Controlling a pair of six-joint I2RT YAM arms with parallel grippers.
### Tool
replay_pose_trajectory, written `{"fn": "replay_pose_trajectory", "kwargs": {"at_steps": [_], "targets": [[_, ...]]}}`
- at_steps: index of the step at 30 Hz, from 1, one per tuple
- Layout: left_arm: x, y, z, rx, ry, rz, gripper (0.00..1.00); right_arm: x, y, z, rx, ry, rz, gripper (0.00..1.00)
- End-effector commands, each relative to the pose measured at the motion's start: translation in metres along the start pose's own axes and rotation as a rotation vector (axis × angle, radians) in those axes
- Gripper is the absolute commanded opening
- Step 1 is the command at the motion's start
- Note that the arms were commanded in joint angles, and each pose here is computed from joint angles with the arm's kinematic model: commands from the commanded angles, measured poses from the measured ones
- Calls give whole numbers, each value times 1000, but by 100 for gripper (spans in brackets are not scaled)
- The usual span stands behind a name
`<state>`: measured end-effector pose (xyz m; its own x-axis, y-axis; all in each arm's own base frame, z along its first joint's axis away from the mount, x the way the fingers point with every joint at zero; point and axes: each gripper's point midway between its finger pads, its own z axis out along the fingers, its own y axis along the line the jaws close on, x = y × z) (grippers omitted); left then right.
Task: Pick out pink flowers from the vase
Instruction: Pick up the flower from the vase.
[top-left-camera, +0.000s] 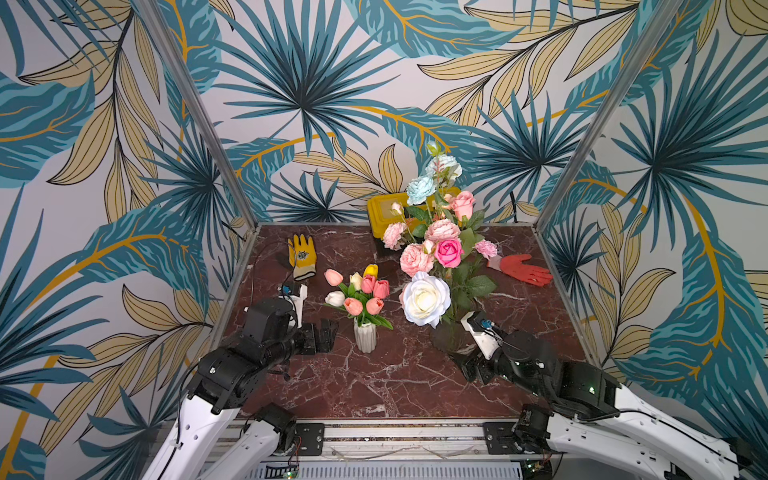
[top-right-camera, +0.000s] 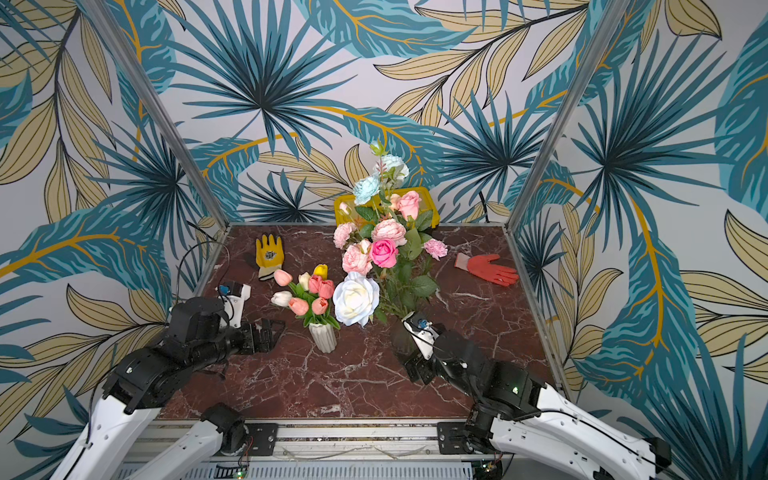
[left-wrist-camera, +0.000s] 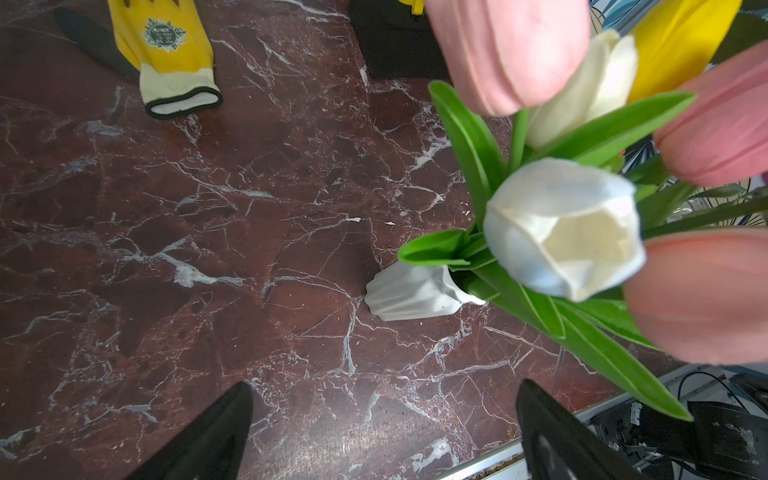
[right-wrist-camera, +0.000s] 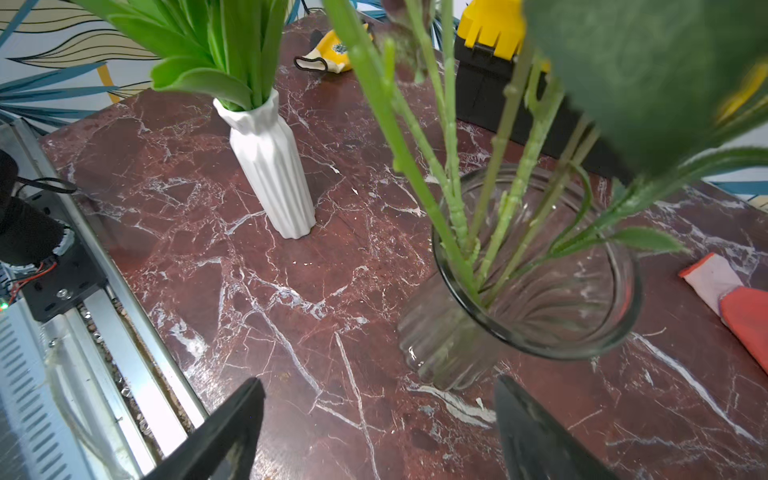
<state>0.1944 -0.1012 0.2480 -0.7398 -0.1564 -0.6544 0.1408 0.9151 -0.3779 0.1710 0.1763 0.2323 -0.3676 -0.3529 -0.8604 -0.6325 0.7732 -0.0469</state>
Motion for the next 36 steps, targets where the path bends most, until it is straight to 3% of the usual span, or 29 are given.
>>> {"fn": "replay_pose_trajectory", "kwargs": {"at_steps": [1,4,8,16,26,36], "targets": [[2,-2,9,29,-20,26,100,-30,3,0,-9,-155,64,99],[4,-6,12,59,-30,40,100,-47,5,0,-12,-206,77,100],[2,-7,13,67,-36,57,100,-60,-6,-3,68,-235,-35,99],[5,-9,17,85,-24,55,100,-84,-18,-32,123,-444,-152,82],[6,-10,19,90,-23,50,99,-102,-29,-6,208,-473,-170,57],[6,-10,19,89,-20,50,99,-101,-41,27,144,-440,-76,48]]}}
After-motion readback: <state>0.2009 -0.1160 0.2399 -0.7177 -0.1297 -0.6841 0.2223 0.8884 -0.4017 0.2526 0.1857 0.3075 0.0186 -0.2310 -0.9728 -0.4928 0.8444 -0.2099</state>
